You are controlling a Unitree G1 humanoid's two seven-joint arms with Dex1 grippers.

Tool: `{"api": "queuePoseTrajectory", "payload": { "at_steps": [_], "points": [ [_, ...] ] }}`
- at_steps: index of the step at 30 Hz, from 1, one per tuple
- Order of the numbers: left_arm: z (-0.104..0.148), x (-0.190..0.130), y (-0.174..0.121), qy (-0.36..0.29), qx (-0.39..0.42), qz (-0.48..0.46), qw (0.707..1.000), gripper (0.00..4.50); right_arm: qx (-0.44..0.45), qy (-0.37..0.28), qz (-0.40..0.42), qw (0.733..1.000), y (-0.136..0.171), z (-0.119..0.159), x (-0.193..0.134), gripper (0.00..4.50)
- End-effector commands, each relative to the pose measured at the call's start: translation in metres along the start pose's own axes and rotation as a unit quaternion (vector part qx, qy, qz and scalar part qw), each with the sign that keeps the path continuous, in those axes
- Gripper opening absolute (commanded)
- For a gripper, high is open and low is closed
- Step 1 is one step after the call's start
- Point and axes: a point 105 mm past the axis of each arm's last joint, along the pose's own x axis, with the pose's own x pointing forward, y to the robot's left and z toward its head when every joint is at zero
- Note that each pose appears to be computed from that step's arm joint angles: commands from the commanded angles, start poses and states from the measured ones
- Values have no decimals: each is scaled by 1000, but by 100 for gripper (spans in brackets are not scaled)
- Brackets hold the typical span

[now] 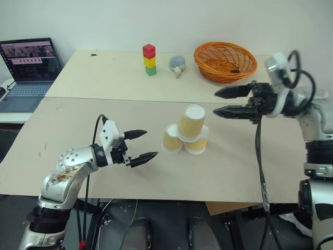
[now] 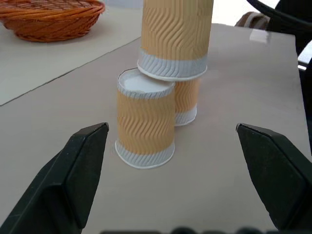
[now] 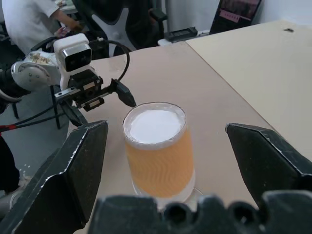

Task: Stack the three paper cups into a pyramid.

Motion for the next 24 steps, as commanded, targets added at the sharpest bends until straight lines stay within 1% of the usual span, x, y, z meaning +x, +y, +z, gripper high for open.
{"api": "queuePoseTrajectory", "payload": {
  "at_steps": [1,3,4,6,7,9,10,13,17,19,22,24],
  "points": [
    [28,-11,25,-76,-45,74,993,448,-26,-47,-78,996,-9,19,-27,447],
    [29,-16,31,-83,-57,99,990,448,-18,-61,-115,991,-12,17,-37,447],
    [30,-19,33,-88,-60,109,988,448,-31,-59,-152,986,-17,13,-43,447],
    [31,-27,41,-96,-83,144,981,448,-18,-60,-228,972,-27,1,-58,447],
    [30,-32,46,-100,-92,164,977,448,-30,-56,-268,961,-29,-7,-67,447],
    [26,-42,51,-99,-103,195,970,448,-14,-53,-310,949,-25,-21,-79,447],
    [21,-48,53,-93,-113,209,967,448,-20,-40,-327,944,-19,-30,-84,447],
    [3,-62,54,-72,-136,244,958,448,-6,-3,-357,934,2,-59,-95,447],
    [-14,-70,52,-50,-149,262,952,448,16,20,-370,928,19,-79,-101,447],
    [-27,-72,52,-25,-142,269,952,448,23,25,-391,920,22,-84,-107,447],
    [-32,-69,52,-12,-132,269,954,448,26,28,-402,915,22,-86,-109,447],
    [-34,-66,53,-5,-123,262,957,448,11,34,-403,914,22,-84,-109,447]
  ]
}}
